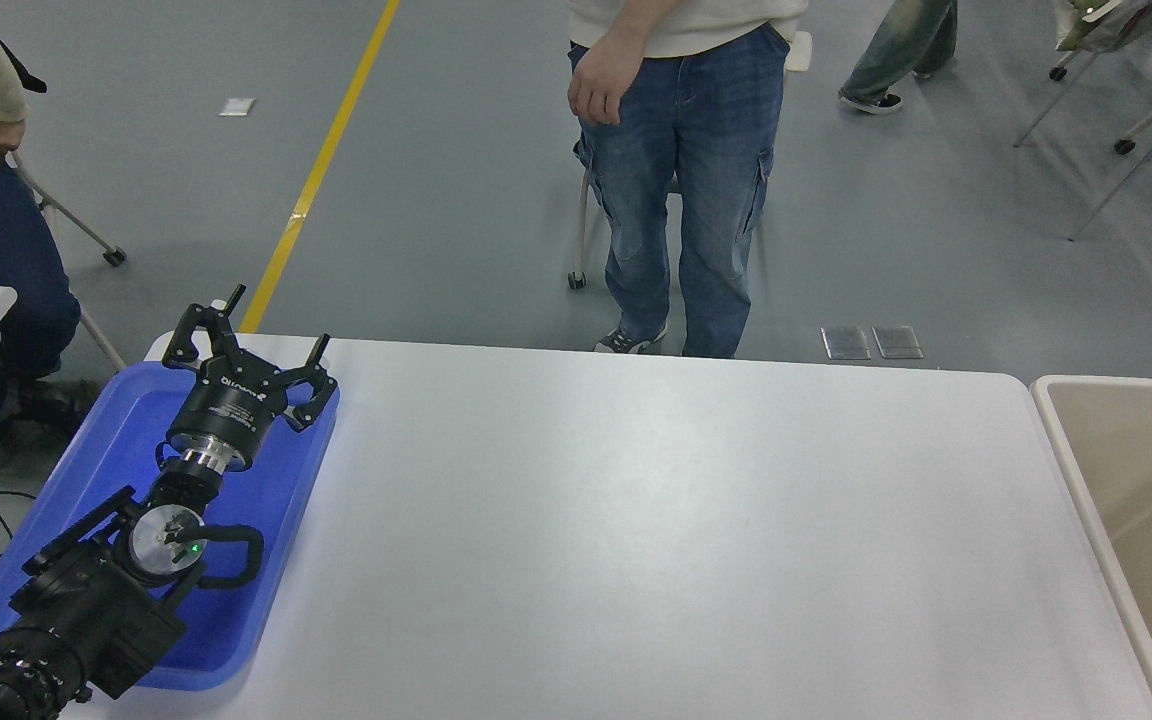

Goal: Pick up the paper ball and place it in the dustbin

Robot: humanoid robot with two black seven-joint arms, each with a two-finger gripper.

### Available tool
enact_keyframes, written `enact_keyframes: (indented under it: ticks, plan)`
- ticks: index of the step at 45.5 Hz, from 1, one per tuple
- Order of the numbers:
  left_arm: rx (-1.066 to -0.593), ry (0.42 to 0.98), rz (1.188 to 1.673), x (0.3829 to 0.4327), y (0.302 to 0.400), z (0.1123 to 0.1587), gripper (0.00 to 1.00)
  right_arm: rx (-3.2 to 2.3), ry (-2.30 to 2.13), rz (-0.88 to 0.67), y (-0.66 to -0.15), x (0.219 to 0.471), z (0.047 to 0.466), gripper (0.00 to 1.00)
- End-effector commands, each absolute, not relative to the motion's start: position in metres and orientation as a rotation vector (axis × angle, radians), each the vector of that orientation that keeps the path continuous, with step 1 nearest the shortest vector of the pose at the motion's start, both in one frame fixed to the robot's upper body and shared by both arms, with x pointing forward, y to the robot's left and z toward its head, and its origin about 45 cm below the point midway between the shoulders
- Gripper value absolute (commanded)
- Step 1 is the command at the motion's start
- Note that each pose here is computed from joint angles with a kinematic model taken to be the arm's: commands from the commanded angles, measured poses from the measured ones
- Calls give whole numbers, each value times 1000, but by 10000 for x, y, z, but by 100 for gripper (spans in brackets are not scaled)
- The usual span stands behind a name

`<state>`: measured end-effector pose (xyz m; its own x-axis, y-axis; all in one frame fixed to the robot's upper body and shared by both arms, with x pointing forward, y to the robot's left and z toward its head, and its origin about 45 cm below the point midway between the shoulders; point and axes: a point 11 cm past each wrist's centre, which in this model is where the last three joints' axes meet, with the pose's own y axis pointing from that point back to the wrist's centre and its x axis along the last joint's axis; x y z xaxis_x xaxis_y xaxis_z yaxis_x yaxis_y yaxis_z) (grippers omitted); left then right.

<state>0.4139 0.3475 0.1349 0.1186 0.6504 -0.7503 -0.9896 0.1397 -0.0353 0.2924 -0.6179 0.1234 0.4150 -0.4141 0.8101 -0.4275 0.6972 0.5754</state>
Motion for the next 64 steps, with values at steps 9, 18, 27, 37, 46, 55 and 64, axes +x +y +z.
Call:
enact_keyframes:
  ticks: [9, 18, 27, 37, 46, 55, 64]
  plan:
    - [-632, 672, 1323, 4140, 3476, 1350, 100, 898, -1326, -25, -6118, 3134, 1381, 100]
    - [-631, 671, 1323, 4139, 3475, 1349, 100, 928, -1490, -74, -6170, 3262, 1600, 100]
    - [-631, 671, 1323, 4139, 3475, 1349, 100, 1056, -1822, -241, -6046, 3471, 1722, 100]
    - [-631, 671, 1323, 4139, 3475, 1349, 100, 1274, -2080, -429, -5716, 3752, 1805, 100]
    - [-631, 671, 1323, 4139, 3475, 1349, 100, 1561, -2251, -530, -5285, 3938, 1839, 100]
    - [-631, 671, 1323, 4139, 3475, 1349, 100, 1840, -2395, -427, -4881, 3939, 1798, 100]
    - [-632, 672, 1323, 4140, 3476, 1350, 100, 2072, -2339, -546, -4397, 3936, 1558, 100]
